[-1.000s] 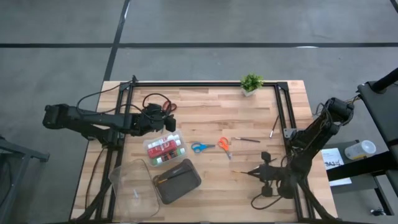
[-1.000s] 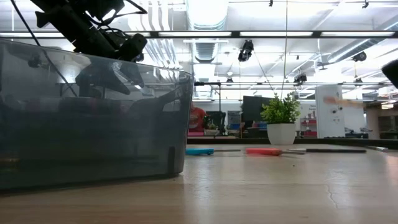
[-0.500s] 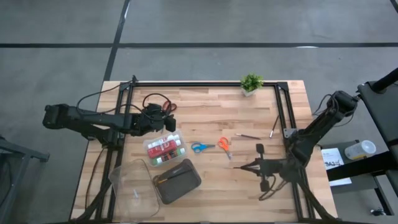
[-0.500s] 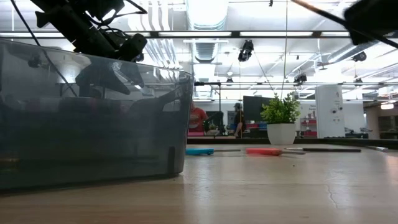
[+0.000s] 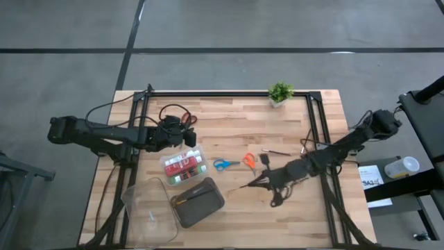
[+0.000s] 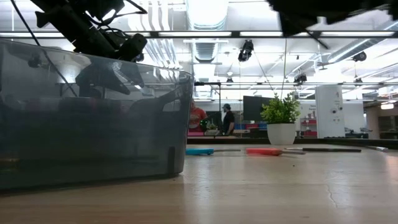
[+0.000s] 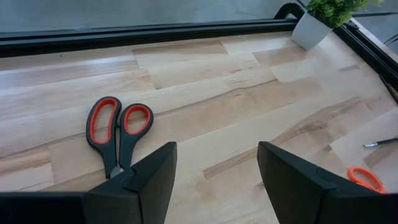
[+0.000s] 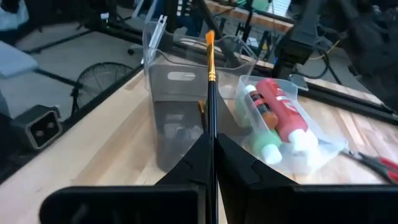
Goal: Pick & Place Paint Supplies
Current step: Put the gold paint brush into the black transparent bin, then put the middle silver paint brush into the black transparent bin
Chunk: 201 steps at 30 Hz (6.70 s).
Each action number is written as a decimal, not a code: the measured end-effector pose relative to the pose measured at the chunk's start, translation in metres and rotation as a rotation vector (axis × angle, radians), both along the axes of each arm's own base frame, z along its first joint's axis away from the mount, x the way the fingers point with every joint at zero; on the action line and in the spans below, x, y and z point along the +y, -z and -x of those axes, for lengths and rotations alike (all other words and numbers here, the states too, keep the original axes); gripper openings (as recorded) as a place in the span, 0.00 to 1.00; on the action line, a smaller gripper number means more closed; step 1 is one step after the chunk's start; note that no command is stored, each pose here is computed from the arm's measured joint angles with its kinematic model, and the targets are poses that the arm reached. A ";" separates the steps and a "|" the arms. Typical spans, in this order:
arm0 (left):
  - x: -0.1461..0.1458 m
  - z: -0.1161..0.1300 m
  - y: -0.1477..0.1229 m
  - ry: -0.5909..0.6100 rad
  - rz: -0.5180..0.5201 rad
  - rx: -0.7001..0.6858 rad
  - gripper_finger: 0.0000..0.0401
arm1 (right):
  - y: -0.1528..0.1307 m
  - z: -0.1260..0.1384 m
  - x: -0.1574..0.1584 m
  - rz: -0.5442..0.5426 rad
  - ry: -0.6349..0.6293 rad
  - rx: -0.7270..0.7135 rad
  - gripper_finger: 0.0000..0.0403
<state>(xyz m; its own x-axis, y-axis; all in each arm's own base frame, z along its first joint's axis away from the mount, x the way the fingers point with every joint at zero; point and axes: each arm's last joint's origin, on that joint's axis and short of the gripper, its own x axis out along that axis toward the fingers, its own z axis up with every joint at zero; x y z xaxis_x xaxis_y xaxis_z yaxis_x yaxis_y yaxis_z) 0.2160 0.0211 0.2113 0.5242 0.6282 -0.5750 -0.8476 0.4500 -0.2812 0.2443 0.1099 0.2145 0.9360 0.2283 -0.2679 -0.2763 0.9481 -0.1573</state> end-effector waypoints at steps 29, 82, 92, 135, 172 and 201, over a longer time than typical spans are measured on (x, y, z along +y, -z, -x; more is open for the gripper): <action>0.000 0.000 0.000 0.000 0.000 0.000 0.58 | 0.014 -0.194 0.039 0.151 -0.184 0.245 0.03; 0.000 0.000 0.000 0.001 0.000 0.000 0.58 | 0.051 -0.219 0.011 -0.148 -0.310 0.322 0.18; 0.000 0.000 0.000 0.000 0.000 0.000 0.58 | 0.033 -0.213 0.009 -0.087 -0.335 0.291 0.18; 0.000 0.000 0.000 0.000 0.000 0.003 0.58 | 0.079 0.114 -0.098 0.010 0.691 0.408 0.18; 0.000 0.000 0.000 0.000 0.000 0.003 0.58 | 0.126 0.121 -0.108 -0.209 0.817 0.473 0.18; 0.000 0.000 0.000 0.000 0.000 0.003 0.58 | 0.121 0.113 -0.106 -0.196 0.771 0.434 0.18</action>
